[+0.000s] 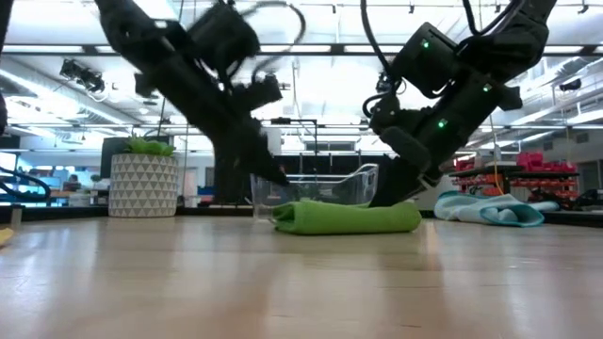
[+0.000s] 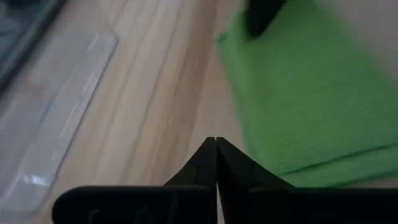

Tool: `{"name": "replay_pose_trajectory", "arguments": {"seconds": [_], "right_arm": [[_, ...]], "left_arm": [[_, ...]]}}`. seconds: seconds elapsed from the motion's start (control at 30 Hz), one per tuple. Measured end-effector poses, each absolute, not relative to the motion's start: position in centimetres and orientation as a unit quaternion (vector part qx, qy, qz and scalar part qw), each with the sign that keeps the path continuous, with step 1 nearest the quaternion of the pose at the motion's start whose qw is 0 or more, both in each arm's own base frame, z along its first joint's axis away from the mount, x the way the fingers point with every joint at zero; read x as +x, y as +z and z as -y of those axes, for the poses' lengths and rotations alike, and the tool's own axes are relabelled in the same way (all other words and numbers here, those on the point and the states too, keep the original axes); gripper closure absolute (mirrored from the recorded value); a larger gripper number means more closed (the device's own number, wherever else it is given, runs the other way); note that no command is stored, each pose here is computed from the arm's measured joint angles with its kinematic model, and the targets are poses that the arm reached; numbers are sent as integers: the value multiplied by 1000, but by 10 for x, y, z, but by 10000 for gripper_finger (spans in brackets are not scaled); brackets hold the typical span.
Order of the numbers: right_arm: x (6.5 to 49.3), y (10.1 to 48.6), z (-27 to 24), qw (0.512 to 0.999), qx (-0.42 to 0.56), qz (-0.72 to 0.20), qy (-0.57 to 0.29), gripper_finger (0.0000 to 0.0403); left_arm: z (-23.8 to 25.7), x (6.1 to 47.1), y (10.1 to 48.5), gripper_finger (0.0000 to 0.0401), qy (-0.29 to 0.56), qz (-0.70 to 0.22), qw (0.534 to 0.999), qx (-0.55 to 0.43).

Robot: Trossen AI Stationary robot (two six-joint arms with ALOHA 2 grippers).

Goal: Fold microfiber towels
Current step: Fold the green microfiber cloth

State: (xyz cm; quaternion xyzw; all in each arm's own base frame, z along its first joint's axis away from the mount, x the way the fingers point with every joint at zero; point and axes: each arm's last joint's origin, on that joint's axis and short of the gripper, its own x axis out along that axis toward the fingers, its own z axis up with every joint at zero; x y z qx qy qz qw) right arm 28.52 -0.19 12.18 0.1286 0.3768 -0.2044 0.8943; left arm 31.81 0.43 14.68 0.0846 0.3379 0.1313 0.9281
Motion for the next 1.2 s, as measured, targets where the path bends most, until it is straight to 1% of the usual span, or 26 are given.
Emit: {"name": "replay_pose_trajectory", "arguments": {"seconds": [0.1, 0.2, 0.27, 0.37, 0.43, 0.5, 0.6, 0.73, 0.9, 1.03, 1.2], "right_arm": [[285, 122, 5, 894, 127, -376, -208, 394], [286, 124, 8, 897, 122, -370, -208, 393], [287, 125, 10, 900, 123, -362, -209, 393], [289, 128, 13, 906, 127, -345, -211, 393], [290, 128, 15, 907, 128, -342, -212, 394], [290, 128, 16, 907, 130, -341, -213, 395], [289, 128, 16, 905, 129, -344, -213, 394], [289, 128, 16, 906, 123, -346, -211, 393], [289, 128, 19, 904, 121, -348, -215, 392], [287, 127, 24, 899, 125, -357, -222, 376], [285, 132, 26, 903, 115, -356, -213, 340]], "left_arm": [[3, 315, 166, 371, 110, -305, 943, 81], [14, 319, 174, 354, 52, -266, 962, 47], [22, 324, 170, 354, 17, -247, 969, 28], [29, 332, 148, 371, 4, -256, 966, 33], [25, 339, 135, 385, 10, -244, 969, 28], [21, 342, 123, 393, 20, -251, 968, 24], [14, 342, 103, 392, 32, -283, 959, 16], [7, 344, 91, 382, 51, -295, 954, 25], [-13, 343, 90, 392, 82, -298, 949, 54], [-37, 342, 90, 394, 112, -304, 944, 58], [-52, 335, 104, 359, 120, -315, 939, 73]]}}
